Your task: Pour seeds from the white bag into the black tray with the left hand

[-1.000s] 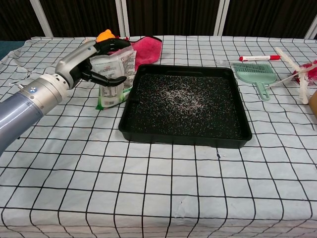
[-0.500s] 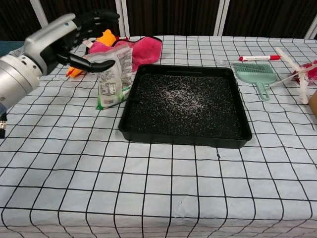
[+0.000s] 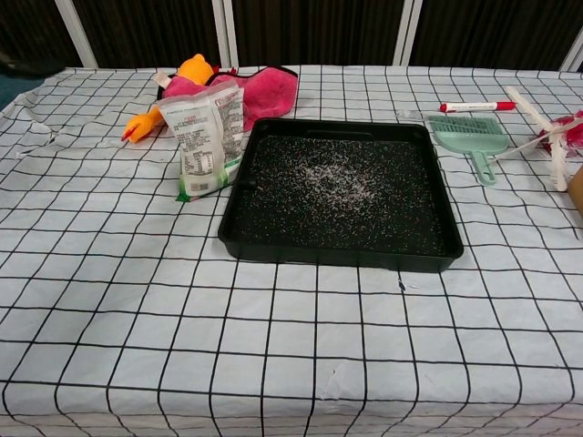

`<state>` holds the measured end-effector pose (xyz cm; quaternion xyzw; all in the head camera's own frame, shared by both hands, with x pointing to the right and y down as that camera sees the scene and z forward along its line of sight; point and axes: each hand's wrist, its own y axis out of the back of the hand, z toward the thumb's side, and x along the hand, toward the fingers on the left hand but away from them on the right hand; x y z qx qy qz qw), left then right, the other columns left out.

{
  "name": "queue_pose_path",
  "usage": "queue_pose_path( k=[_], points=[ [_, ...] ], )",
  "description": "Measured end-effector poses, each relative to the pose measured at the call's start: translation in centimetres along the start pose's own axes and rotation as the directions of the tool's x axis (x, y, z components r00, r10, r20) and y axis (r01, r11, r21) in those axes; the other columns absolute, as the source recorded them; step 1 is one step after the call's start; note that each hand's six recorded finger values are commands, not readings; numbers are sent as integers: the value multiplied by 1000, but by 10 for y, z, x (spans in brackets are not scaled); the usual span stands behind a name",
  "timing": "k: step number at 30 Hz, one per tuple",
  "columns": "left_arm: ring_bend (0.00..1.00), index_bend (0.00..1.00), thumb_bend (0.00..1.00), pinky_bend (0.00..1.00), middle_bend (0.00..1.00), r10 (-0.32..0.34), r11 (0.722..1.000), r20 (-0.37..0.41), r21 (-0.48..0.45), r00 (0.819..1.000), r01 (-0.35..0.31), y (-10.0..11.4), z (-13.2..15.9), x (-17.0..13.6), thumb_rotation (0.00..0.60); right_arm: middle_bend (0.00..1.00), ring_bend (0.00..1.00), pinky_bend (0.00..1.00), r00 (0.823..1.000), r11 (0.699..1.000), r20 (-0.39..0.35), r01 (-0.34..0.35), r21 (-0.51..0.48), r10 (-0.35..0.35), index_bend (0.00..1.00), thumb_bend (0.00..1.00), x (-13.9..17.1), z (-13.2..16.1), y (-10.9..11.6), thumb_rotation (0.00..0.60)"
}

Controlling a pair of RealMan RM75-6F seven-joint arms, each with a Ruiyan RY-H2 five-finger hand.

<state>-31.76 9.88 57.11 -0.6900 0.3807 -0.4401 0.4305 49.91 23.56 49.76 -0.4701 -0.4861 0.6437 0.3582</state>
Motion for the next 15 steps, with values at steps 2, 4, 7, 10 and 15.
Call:
queue_pose_path(
  k=[2,4,7,10,15],
  points=[
    [0,192,295,42,135,-22,999,-50,42,998,24,8,-16,-16,600,39,146,285,1000,1000,-4,-6,6,6,267,193,0,1,-1,600],
    [0,190,288,42,120,-51,996,-109,73,993,59,13,-34,-36,600,39,146,285,1000,1000,-7,-10,12,10,267,193,-1,2,-2,600],
    [0,188,278,42,109,-86,991,-176,87,981,103,18,-54,-61,600,39,146,285,1000,1000,-13,-17,24,17,267,194,-1,3,-5,600],
    [0,186,276,39,108,-109,989,-210,79,972,128,21,-66,-82,600,39,146,284,1000,999,-16,-23,30,24,267,194,-2,4,-7,600],
    [0,186,276,18,107,-101,993,-191,44,976,112,23,-70,-95,600,39,146,281,999,999,-24,-27,32,27,267,194,-3,6,-9,600]
  ],
)
